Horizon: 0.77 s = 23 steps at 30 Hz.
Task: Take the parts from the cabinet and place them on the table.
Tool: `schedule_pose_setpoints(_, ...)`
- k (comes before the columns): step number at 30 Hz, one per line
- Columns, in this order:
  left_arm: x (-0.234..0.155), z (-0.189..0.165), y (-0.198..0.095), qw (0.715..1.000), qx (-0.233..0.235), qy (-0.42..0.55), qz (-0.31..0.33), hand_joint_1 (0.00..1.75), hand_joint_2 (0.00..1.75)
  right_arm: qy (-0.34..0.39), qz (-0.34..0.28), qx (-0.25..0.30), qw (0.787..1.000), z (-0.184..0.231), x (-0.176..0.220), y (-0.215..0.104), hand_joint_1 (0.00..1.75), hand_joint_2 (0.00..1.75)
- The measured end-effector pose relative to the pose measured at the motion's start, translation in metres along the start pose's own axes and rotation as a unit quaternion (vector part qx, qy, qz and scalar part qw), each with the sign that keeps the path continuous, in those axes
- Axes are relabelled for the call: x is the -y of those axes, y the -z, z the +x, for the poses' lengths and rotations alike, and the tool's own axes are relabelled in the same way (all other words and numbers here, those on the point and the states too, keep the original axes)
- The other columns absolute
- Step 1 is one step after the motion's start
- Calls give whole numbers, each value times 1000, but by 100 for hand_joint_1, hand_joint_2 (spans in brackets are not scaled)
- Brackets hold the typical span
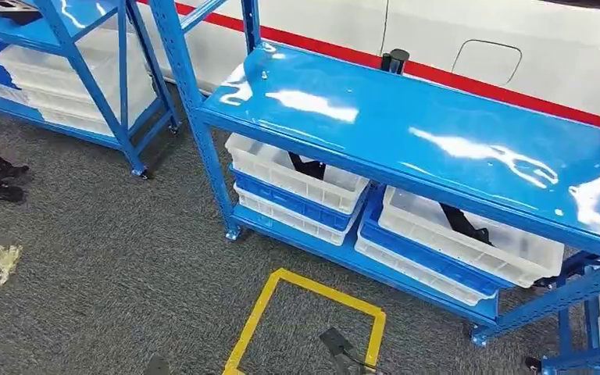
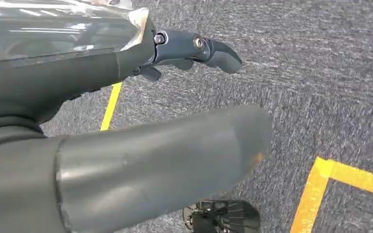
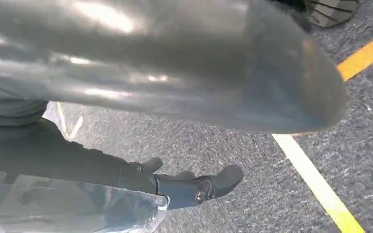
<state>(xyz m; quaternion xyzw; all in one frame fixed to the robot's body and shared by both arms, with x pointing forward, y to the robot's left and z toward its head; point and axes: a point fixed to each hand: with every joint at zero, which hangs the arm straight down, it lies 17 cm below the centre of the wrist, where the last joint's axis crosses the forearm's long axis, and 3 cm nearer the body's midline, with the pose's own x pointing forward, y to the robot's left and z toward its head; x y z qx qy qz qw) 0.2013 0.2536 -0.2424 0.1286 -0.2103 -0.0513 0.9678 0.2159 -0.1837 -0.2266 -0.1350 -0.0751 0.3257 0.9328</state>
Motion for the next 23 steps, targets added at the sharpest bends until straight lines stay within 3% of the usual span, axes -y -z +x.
schedule_pose_setpoints(23,-3,-5,1,1000,3,-9,2,0,0,-5,3,2,1000,0,-5,-1,0,0)
